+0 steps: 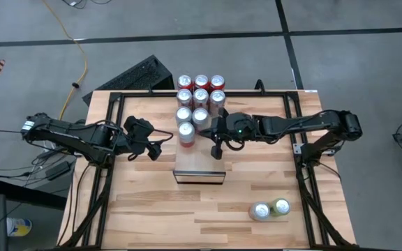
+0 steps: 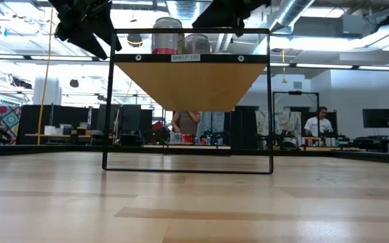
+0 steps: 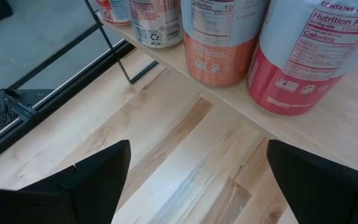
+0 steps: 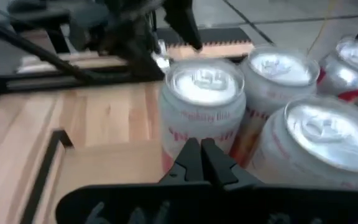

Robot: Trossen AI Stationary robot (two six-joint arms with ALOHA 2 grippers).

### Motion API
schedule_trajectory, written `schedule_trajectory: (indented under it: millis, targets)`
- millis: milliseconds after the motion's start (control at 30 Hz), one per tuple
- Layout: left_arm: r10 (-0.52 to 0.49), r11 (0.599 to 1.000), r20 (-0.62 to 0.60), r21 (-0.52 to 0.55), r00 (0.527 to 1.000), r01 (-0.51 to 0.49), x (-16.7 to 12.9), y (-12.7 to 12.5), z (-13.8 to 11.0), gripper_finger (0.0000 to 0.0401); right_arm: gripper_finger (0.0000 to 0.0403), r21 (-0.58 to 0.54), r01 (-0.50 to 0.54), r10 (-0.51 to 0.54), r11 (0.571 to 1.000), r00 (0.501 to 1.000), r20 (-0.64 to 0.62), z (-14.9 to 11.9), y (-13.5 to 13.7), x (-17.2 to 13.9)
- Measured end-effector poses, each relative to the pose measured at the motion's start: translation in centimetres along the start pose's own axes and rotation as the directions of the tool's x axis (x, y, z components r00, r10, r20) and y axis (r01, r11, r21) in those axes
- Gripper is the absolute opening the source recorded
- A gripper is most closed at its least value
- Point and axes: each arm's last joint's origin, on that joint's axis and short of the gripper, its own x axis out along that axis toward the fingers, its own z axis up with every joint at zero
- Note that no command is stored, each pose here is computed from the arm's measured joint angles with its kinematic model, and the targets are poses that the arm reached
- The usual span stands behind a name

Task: Place canned beverage on shelf
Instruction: Put the top pink-white soda can on the shelf, then put the pink-white soda can on the shelf aligned with the other pink-white soda can

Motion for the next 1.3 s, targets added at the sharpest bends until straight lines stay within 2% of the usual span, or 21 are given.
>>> schedule_trajectory:
  millis: [833,1033,1200,1300]
  targets:
    - [0.008,1.000,0.006,-0.019,1.000,-0.008,0.0,0.0,0.0,0.0363,0.0000,-0.020,-0.033,0.033,0.999,0.999,0.035,-0.4,-0.4,2.1]
    - [0.008,1.000,0.006,-0.019,1.000,-0.008,0.0,0.0,0.0,0.0363,0.0000,-0.024,-0.022,0.022,0.999,1.000,0.003,-0.7,-0.4,2.1]
    - [0.008,1.000,0.006,-0.012,1.000,-0.008,0.0,0.0,0.0,0.0363,0.0000,0.012,-0.022,0.021,1.000,1.000,0.006,-0.2,-0.2,0.7]
    - [0.008,1.000,0.006,0.001,1.000,-0.008,0.0,0.0,0.0,0.0363,0.0000,0.077,-0.076,0.079,0.994,0.996,-0.043,0.4,0.3,-1.8]
